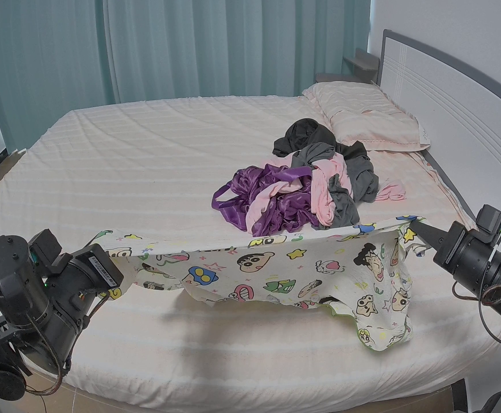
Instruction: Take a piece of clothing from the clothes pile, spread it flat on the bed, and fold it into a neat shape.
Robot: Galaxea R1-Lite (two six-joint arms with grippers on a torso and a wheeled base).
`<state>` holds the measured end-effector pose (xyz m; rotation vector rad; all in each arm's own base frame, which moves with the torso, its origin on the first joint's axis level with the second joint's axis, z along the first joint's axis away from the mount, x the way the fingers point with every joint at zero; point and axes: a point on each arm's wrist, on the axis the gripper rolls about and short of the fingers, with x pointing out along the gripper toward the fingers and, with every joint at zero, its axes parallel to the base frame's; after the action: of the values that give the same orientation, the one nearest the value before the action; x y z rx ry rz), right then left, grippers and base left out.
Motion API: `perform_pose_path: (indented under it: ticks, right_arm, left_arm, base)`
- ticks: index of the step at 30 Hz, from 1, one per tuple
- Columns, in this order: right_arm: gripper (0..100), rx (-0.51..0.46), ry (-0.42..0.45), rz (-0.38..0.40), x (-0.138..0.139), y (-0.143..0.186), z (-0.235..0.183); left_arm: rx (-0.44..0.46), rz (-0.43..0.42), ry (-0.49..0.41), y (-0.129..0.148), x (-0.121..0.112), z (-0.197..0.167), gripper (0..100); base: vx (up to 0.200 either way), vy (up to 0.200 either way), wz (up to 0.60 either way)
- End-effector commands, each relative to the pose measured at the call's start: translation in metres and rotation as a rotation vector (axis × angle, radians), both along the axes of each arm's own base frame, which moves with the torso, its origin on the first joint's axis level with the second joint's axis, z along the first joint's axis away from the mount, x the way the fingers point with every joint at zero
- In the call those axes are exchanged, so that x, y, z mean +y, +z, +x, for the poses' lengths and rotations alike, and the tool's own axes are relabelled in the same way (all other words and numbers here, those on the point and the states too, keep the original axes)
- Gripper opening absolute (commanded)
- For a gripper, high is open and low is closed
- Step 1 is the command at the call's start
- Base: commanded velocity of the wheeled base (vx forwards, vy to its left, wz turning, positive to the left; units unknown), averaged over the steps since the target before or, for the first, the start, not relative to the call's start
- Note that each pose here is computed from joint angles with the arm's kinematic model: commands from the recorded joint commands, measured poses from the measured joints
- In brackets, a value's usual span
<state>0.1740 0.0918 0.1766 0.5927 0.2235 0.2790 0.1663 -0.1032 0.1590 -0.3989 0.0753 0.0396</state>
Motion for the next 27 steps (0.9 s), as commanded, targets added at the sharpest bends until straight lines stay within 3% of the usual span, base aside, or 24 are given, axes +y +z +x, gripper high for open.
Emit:
perform_pose_path:
  ticks: [1,27]
  right_arm:
    - [0,-0.003,-0.003,0.002,-0.0004,0.0007,0.0001]
    - [0,-0.013,-0.001,0.009,0.0001,0.0015,0.001]
  left_arm:
    - [-0.006,-0.004,0.002,0.0012,0.0005,-0.001,0]
    - [-0.001,0.007,-0.014,-0.0002,-0.002,-0.003,0]
  base:
    - [0.0,0.2,0.0]
    - [0.0,0.2,0.0]
